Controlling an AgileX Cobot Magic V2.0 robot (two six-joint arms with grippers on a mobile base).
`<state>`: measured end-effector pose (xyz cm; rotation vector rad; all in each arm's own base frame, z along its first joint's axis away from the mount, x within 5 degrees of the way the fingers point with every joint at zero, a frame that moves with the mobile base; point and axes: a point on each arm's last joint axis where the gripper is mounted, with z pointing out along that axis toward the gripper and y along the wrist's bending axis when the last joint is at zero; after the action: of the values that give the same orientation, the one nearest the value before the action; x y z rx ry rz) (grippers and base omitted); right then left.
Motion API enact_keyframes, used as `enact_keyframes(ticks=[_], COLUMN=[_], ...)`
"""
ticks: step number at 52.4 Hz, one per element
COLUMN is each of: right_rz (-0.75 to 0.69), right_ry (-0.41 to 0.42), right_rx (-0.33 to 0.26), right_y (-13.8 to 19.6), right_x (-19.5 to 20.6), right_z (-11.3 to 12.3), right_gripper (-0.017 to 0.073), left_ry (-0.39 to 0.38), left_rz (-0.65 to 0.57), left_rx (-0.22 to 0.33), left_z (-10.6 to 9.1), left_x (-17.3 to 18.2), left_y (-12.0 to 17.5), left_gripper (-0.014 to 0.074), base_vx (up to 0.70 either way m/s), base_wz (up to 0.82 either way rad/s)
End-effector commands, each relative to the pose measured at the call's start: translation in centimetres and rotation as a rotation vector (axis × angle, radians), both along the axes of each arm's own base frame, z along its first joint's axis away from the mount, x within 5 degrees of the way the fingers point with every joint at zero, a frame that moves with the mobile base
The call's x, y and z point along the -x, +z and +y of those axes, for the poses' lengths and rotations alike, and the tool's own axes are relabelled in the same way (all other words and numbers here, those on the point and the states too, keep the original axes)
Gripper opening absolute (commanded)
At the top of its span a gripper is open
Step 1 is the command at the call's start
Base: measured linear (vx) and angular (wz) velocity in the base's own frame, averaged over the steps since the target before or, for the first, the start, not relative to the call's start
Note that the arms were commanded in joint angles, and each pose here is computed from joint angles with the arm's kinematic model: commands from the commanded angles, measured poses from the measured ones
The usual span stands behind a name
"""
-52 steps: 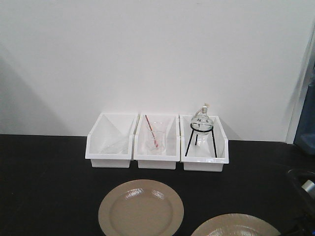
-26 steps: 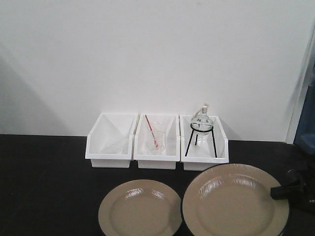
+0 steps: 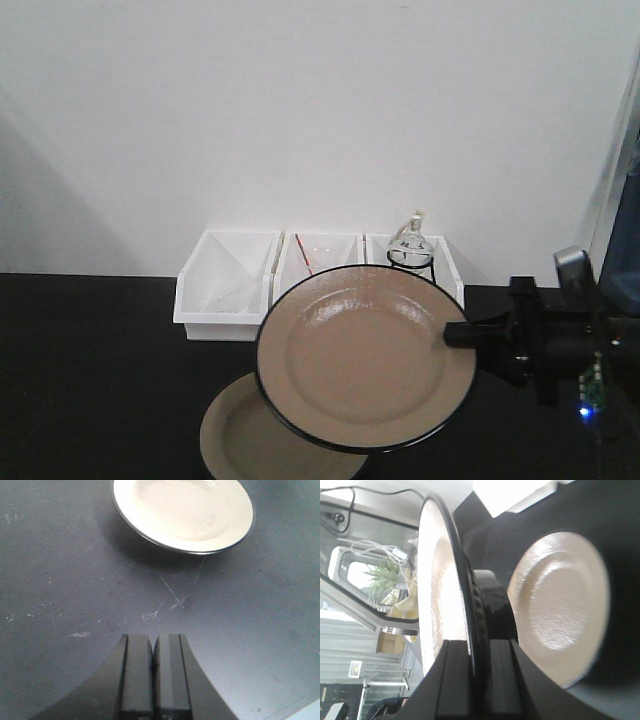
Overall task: Arrange circular plates on left workspace
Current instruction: 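Lower the plate onto the first plate and open the right gripper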
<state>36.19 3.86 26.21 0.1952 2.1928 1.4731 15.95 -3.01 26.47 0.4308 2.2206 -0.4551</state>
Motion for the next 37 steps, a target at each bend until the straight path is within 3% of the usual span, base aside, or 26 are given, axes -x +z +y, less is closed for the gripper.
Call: enact_keyframes(ticks=[1,10,25,37], right_rz=[-0.102,-0.091,0.029,0.116], right_ry=[-0.046,-0.111,-0.124,-0.123], right_rx=[-0.085,-0.028,-0.113,-0.093], right_y=[3.6,3.0,-0.9,-4.8], right_x=[-0.1,-0.7,-2.3,-3.3], right_z=[2.0,4.3,7.5,7.9], right_gripper=[-0.0002,-0.0002,-0.0002,-0.0002], left_ry=[0.036,0.036,0.04,0.078], left_rz=[-0.055,-0.055,-0.058,-0.036], left_rx=[0.037,0.037,0.036,0.052], left_z=[0.0,0.0,0.1,0.2], left_x=[-0.4,-0.4,-0.4,-0.3], left_y=[1.2,1.2,1.3,0.2], left_gripper=[0.0,0.0,0.0,0.0], base_vx=[0.0,0.0,0.0,0.0], base_wz=[0.0,0.0,0.0,0.0])
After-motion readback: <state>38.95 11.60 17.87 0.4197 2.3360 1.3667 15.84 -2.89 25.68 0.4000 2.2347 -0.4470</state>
